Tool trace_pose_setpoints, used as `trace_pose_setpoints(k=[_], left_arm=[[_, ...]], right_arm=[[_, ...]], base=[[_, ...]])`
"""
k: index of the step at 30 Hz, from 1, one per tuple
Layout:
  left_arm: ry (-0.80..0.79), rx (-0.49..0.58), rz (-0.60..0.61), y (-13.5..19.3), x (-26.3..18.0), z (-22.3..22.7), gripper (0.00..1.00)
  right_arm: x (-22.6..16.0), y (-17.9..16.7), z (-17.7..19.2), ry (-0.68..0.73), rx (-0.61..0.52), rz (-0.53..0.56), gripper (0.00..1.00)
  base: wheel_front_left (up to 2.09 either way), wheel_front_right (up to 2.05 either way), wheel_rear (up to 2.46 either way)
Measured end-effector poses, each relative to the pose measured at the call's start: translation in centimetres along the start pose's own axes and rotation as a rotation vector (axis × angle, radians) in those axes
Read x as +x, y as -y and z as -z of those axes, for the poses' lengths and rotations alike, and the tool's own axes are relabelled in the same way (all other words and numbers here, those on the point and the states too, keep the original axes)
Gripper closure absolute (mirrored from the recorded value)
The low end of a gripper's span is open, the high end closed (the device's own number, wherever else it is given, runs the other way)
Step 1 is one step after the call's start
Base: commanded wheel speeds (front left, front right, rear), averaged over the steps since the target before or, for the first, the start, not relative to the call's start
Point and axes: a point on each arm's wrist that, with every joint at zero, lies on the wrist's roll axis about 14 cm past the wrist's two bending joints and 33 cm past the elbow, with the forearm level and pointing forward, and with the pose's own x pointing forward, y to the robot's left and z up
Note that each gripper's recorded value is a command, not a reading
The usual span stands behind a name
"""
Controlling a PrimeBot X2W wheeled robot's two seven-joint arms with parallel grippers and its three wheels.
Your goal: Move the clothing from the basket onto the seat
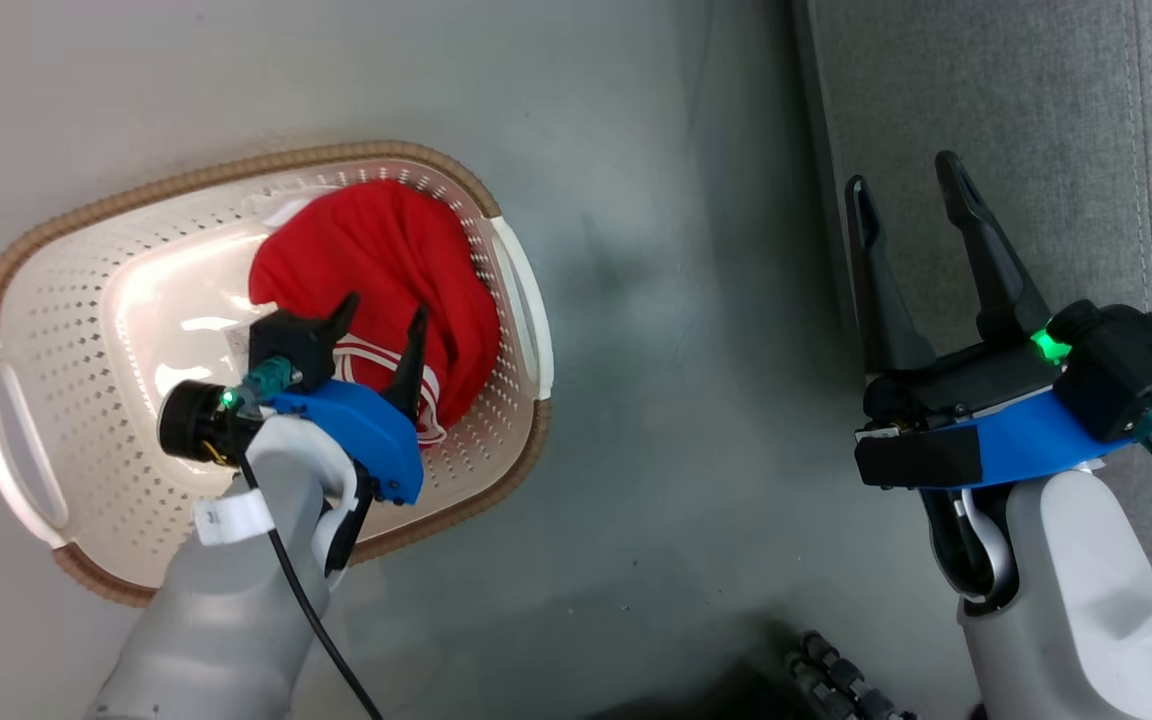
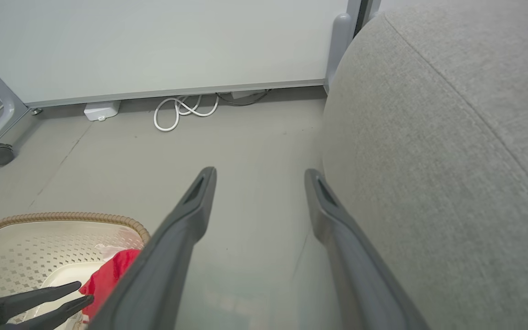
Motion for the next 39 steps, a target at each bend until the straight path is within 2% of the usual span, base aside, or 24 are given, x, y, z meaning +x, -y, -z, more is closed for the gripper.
trace_pose_setpoints(k=[8, 18, 33, 34, 35, 36, 39], left_arm=[[-0.009, -0.048, -0.053, -1.6, 2.6, -0.5, 0.0], [-0.059, -0.019, -0.194, -5.5, 5.1, 0.0, 0.0], [-0.154, -0.044, -0.218, -6.7, 6.0, 2.6, 0.0], [-0.158, -0.043, -0.21, -6.6, 6.0, 2.7, 0.54], [-0.162, -0.04, -0.205, -6.5, 6.1, 2.7, 0.85], [-0.164, -0.035, -0.196, -6.3, 6.1, 2.7, 1.0], [-0.177, -0.031, -0.182, -6.1, 6.2, 2.9, 1.0]], right_arm=[[0.0, 0.2, 1.4, -0.023, 0.016, 0.005, 0.0], [0.3, 0.5, 3.3, -0.058, 0.03, 0.009, 0.0], [-0.1, 0.9, 5.2, -0.101, 0.051, 0.027, 0.0], [-0.2, 0.9, 5.3, -0.103, 0.052, 0.028, 0.0], [-0.3, 1.0, 5.4, -0.105, 0.053, 0.03, 0.0], [-0.3, 1.0, 5.4, -0.105, 0.053, 0.03, 0.0], [-0.3, 1.0, 5.3, -0.104, 0.055, 0.031, 0.0]], base=[[0.0, 0.0, 0.0], [0.0, 0.0, 0.0], [0.0, 0.0, 0.0], [0.0, 0.0, 0.0], [0.0, 0.0, 0.0], [0.0, 0.0, 0.0], [0.0, 0.0, 0.0]])
